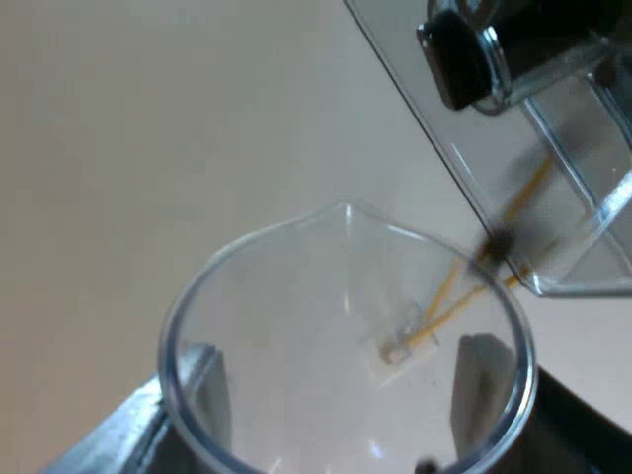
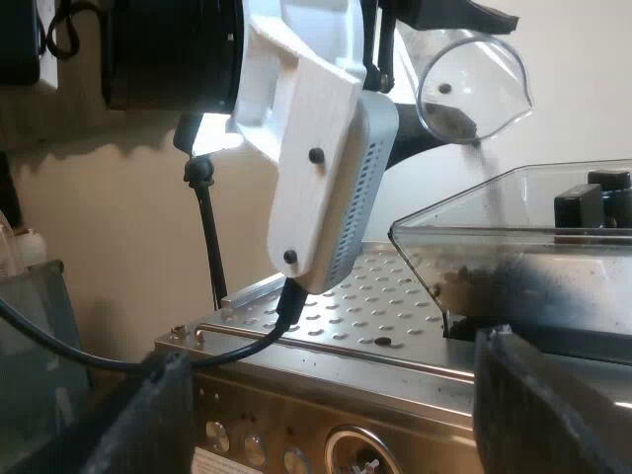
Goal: Pour the beans into the coffee machine
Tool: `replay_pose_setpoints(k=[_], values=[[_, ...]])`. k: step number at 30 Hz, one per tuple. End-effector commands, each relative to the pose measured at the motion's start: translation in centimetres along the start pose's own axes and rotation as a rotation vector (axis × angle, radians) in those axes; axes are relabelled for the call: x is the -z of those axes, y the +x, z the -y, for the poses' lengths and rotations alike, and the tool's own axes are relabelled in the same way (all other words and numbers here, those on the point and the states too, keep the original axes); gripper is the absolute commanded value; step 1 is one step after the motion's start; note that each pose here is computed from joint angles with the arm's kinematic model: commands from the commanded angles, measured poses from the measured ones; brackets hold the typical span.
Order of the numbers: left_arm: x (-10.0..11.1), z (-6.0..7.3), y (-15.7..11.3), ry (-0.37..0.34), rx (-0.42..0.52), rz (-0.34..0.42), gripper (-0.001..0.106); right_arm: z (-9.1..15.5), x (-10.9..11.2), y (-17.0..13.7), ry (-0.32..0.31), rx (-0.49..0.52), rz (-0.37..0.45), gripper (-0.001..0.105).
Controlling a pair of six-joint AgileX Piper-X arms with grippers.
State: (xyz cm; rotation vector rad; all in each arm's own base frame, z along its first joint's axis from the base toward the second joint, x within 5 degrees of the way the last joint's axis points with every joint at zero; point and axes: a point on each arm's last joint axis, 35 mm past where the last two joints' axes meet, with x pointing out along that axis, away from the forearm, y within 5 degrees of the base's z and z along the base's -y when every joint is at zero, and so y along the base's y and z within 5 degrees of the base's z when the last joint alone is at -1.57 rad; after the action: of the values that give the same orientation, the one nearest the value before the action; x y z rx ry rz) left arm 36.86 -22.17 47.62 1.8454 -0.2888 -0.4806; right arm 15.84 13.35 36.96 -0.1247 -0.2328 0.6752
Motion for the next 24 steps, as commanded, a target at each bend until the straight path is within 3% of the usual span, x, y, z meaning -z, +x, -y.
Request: replay_pose_setpoints(k=[1,8,22,24], values=[[-0.05,-0.95,-0.62,0.043,-0.047,0.023,0.037,0.02,-0.58,-0.14,-0.002,-0.004,0.025,0.062],[-0.05,-0.95,-0.62,0.139,-0.048,0.021,0.037,0.02,-0.58,-0.14,-0.002,-0.004,0.025,0.062],[-0.05,-0.95,-0.62,0.142,-0.048,0.021,0.037,0.02,-0.58,-0.14,-0.002,-0.004,0.025,0.062],[-0.05,-0.95,-0.62,0.117,-0.048,0.021,0.037,0.02,-0.58,-0.14,-0.002,-0.004,0.025,0.062]])
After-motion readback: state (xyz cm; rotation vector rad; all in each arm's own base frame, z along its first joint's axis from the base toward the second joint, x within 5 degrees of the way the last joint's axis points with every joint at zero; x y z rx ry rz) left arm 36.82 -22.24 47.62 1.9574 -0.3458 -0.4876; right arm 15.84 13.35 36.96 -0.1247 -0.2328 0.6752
